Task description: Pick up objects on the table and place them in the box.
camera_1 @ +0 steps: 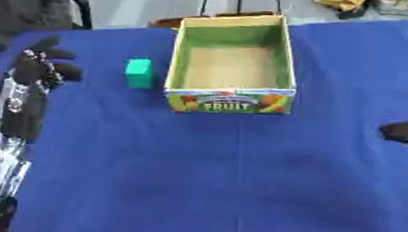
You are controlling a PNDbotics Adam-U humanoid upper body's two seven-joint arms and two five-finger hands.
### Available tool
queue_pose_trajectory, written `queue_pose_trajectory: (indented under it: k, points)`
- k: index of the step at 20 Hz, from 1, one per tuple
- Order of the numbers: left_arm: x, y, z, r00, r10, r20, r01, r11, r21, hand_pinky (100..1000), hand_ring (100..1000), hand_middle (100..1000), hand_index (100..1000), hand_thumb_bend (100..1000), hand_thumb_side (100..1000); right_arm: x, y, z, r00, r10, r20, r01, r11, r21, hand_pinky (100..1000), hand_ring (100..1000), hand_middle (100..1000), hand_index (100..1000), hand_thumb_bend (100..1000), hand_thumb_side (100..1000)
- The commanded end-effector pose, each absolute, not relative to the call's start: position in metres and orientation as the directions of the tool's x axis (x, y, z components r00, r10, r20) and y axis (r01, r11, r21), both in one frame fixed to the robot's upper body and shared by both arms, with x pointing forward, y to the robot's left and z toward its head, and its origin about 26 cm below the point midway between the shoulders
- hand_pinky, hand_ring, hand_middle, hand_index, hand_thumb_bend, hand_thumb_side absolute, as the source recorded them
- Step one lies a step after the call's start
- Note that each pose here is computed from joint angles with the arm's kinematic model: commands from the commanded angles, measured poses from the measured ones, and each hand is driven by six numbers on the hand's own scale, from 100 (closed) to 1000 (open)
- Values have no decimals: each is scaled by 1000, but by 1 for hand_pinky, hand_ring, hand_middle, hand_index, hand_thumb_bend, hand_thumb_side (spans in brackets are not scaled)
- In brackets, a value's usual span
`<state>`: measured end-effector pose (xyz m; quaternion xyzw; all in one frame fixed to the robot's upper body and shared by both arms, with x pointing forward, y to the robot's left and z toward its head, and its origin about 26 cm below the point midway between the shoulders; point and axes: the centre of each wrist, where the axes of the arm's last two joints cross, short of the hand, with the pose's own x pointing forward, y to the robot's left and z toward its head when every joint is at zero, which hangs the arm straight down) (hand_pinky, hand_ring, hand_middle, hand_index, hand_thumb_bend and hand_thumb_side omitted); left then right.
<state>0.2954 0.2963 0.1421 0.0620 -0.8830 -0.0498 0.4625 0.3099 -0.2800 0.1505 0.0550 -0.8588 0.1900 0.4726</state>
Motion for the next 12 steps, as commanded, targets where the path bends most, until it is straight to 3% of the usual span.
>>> queue_pose_trajectory:
  k: [1,8,10,12]
  points:
    - [294,304,150,-577,-190,794,-77,981,179,659,622,657,876,731,752,307,-281,160,-574,88,814,-269,919,-289,747,695,518,550,100,853]
    - [294,305,149,-569,-200,797,-74,978,193,663,625,661,880,729,749,307,-282,160,-573,89,815,-268,919,-289,747,695,518,550,100,854]
    - [294,306,152,-569,-219,793,-68,973,220,669,633,669,885,733,731,306,-282,160,-573,89,815,-267,919,-288,747,695,518,551,100,854]
    - [296,311,159,-565,-266,781,-66,958,279,681,662,694,898,707,654,306,-282,159,-571,90,816,-269,918,-291,747,695,519,550,100,853]
